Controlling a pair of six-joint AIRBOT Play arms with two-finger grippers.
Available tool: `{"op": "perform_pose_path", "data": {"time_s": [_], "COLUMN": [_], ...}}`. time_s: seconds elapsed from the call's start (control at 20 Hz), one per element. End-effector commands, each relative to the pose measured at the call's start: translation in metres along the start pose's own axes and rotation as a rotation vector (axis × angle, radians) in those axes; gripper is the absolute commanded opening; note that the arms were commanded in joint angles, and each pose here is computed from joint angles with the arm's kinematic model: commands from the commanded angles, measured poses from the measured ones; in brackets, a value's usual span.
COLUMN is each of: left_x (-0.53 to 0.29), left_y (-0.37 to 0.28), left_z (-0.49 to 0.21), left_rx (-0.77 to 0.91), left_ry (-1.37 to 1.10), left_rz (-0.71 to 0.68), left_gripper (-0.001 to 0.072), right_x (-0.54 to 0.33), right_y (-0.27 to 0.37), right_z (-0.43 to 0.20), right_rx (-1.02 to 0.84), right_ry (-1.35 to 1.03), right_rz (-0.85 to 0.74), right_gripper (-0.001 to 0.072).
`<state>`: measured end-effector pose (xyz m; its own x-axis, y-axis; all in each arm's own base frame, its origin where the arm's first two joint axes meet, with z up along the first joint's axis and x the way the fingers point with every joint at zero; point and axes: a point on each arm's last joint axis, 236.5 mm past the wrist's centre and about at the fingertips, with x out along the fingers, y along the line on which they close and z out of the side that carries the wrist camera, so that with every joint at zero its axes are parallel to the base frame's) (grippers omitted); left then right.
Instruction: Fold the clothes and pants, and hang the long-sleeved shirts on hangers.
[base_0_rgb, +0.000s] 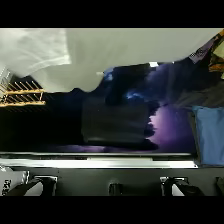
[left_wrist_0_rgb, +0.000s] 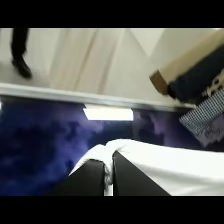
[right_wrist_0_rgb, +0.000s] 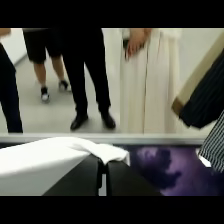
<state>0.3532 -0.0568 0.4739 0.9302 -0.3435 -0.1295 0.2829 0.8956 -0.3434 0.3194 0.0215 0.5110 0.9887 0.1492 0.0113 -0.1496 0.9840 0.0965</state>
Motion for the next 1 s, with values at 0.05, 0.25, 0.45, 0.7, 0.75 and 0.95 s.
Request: {"op": "perform_pose_path", "data": {"time_s": [0.05,0.25,0.45,0.7,0.75,0.95], "left_x": [-0.11,-0.132,-0.07,0.068,0.096,0.192], "left_y": [-0.025,-0.023,0.007,0.092,0.113,0.176], "left_z": [0.025,0.021,-0.02,-0.135,-0.164,-0.282], "left_rx": [0.017,0.02,0.011,-0.072,-0.087,-0.124], "left_ry": [-0.181,-0.193,0.001,0.383,0.455,0.676], "left_rz": [0.142,0.194,0.177,0.134,0.139,0.137], "left_gripper": [0.0017,0.0017,0.0017,0.0017,0.0018,0.0017], "right_x": [-0.114,-0.118,-0.039,0.089,0.107,0.173], "right_y": [0.013,0.004,-0.018,-0.047,-0.055,-0.088], "right_z": [0.049,0.046,-0.031,-0.217,-0.252,-0.374], "right_rx": [-0.002,0.035,0.127,0.287,0.314,0.36], "right_ry": [-0.171,-0.161,0.159,0.783,0.872,1.071], "right_rz": [-0.096,-0.137,-0.137,-0.08,-0.082,-0.095], "right_gripper": [0.003,0.003,0.003,0.003,0.003,0.003]}}
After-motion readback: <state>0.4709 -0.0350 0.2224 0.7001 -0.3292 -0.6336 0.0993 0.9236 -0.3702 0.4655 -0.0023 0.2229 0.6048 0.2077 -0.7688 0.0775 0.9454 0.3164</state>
